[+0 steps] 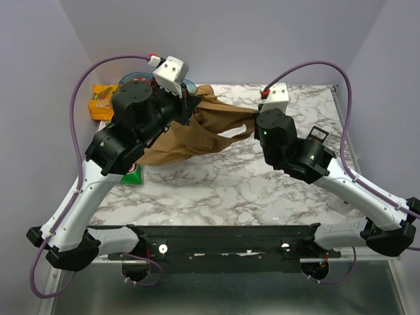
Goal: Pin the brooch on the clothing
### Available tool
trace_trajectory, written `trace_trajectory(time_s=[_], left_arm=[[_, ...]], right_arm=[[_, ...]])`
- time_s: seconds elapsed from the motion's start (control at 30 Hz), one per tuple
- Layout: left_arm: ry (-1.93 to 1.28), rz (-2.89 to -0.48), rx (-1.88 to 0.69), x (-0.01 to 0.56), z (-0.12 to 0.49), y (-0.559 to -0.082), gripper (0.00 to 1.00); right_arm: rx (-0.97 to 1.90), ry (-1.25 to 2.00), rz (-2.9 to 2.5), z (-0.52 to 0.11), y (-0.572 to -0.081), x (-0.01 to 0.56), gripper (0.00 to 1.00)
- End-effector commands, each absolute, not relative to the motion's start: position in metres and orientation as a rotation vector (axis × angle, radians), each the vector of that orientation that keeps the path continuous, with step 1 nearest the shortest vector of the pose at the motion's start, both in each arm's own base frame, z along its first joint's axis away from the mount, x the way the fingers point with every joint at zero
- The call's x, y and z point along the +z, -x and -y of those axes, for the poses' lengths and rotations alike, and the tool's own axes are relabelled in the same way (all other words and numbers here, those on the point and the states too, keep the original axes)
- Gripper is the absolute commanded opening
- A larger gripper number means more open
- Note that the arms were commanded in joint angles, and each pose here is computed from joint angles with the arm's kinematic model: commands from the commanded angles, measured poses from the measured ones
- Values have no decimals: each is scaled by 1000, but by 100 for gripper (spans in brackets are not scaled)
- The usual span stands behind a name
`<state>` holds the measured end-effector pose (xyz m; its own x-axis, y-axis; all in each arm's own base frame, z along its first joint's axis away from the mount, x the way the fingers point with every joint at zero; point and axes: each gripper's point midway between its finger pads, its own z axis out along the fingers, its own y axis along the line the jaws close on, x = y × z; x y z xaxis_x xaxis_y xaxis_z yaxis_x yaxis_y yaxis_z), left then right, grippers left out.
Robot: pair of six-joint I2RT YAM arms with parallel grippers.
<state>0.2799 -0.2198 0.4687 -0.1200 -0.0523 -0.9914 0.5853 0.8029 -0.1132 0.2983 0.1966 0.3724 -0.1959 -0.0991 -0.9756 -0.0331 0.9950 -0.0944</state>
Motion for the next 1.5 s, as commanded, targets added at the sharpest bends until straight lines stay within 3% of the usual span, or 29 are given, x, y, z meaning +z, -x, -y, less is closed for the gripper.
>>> trace_trajectory(time_s=[0.0,0.1,0.2,0.23,0.27,0.37,0.47,0.63,0.97,1.07,1.2,1.33,1.47], left_arm=[[-516,-1904,-323,390,203,-301,0],[-603,-2138,-212,303,216,-328,0],[-616,-2240,-205,251,220,-344,1],[-640,-2295,-229,226,227,-349,9],[-645,-2323,-242,214,230,-353,31],[-680,-2404,-265,177,242,-359,81],[-680,-2396,-308,168,249,-360,92],[-753,-2367,-448,147,264,-347,92],[-942,-2318,-752,123,331,-321,66],[-979,-2231,-884,129,351,-309,66],[-976,-2245,-809,121,350,-320,66],[-1037,-2221,-921,114,366,-303,69],[-1080,-2243,-992,99,381,-284,70]], right_arm=[[-401,20,-1771,-137,-296,366,7],[-153,33,-1878,-155,-311,335,7],[-76,19,-2002,-153,-332,277,7],[-90,10,-2040,-148,-339,259,6],[-123,17,-2084,-146,-341,239,6],[-198,31,-2212,-142,-348,183,6],[-274,29,-2295,-137,-353,143,7],[-318,21,-2362,-133,-354,112,14],[-236,-48,-2402,-126,-339,93,25],[-203,-91,-2406,-116,-334,89,29],[-206,-126,-2402,-100,-331,87,29],[-229,-172,-2406,-82,-329,80,28],[-229,-211,-2390,-71,-329,80,21]])
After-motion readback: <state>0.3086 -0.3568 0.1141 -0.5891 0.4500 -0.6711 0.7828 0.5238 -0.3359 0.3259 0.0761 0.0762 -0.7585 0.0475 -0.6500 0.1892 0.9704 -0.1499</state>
